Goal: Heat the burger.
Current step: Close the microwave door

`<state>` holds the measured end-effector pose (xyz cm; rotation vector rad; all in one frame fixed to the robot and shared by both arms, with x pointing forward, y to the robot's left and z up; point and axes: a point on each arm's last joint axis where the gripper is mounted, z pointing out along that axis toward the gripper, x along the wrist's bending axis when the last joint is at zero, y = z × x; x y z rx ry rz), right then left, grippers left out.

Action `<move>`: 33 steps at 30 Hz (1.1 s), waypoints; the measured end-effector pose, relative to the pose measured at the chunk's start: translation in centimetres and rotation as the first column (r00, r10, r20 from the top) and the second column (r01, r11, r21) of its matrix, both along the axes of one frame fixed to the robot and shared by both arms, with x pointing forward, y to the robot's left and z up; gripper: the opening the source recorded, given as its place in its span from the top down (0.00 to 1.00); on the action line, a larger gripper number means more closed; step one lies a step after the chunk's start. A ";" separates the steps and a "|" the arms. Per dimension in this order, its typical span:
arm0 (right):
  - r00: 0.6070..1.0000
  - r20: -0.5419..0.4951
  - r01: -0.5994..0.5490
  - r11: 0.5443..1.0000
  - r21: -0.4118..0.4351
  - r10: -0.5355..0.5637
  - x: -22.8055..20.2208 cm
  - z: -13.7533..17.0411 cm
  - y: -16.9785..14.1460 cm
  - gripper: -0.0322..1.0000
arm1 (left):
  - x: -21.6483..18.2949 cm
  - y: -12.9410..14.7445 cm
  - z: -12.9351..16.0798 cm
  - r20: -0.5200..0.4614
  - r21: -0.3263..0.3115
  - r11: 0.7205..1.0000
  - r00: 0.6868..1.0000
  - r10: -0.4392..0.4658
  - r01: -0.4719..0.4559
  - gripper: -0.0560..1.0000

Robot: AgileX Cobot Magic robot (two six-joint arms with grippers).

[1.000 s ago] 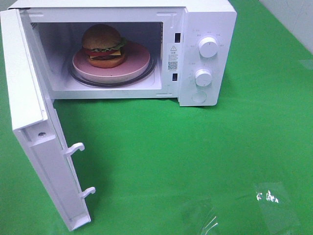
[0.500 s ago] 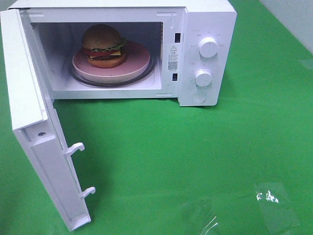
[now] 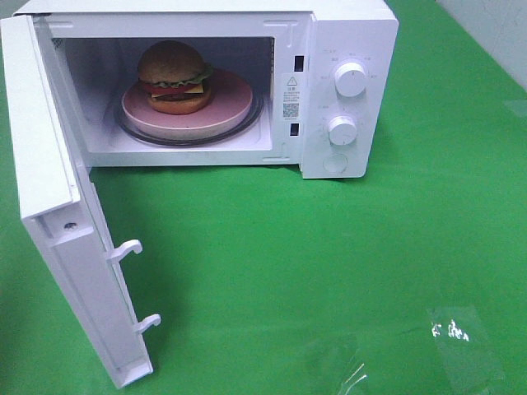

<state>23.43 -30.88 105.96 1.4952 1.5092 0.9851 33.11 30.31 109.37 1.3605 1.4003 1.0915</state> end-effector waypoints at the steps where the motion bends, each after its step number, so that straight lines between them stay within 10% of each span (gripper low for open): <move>1: 1.000 0.000 0.000 1.000 0.000 0.000 0.0 0.0 0.0 0.26 | 0.6 0.1 -0.7 0.031 0.000 1.000 0.999 0.009 -0.009 0.95; 33: 1.000 0.000 0.000 1.000 0.000 0.000 0.0 0.0 0.0 0.26 | 8.8 0.6 -9.6 0.104 -0.038 0.999 0.994 0.022 -0.018 0.95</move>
